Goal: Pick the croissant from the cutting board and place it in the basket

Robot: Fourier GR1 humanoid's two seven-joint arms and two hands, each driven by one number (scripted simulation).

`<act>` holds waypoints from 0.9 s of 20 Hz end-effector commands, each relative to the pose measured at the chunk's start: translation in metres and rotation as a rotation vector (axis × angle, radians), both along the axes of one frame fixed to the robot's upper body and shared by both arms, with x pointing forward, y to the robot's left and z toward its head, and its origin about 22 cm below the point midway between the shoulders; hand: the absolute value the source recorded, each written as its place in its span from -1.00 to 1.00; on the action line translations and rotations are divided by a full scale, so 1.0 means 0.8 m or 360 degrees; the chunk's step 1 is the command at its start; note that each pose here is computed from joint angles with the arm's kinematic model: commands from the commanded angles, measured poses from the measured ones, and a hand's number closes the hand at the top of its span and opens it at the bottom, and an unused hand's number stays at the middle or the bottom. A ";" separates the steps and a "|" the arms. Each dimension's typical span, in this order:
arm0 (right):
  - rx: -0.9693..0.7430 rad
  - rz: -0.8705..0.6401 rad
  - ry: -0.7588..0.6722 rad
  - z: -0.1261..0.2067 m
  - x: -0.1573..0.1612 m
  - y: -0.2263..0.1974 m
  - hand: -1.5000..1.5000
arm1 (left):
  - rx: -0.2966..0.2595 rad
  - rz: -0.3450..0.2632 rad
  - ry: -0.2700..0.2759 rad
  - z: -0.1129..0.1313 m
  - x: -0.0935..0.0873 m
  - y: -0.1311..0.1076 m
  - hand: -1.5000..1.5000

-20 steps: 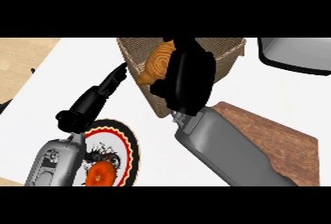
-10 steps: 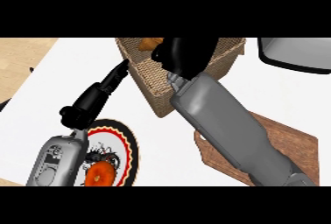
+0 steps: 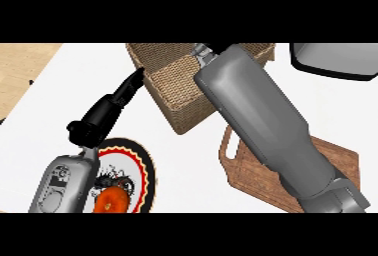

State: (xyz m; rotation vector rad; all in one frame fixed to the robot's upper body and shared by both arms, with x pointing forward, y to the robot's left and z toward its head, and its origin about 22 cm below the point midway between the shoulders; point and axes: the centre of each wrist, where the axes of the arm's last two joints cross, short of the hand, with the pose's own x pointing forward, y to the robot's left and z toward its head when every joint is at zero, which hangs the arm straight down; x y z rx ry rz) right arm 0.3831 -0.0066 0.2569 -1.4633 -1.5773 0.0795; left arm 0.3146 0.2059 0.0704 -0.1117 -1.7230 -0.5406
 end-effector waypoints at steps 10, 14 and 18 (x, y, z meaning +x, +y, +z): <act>0.0431 -0.0339 0.0082 -0.007 0.036 -0.006 1.00 | -0.0012 0.0044 0.0019 -0.006 0.000 0.008 0.00; 0.0447 -0.0373 0.0079 -0.044 0.047 -0.021 1.00 | -0.0018 0.0114 -0.0007 -0.005 -0.002 0.025 0.00; 0.0371 -0.0402 0.0054 -0.055 0.052 -0.021 1.00 | -0.0015 0.0095 0.0034 -0.010 -0.005 0.021 0.00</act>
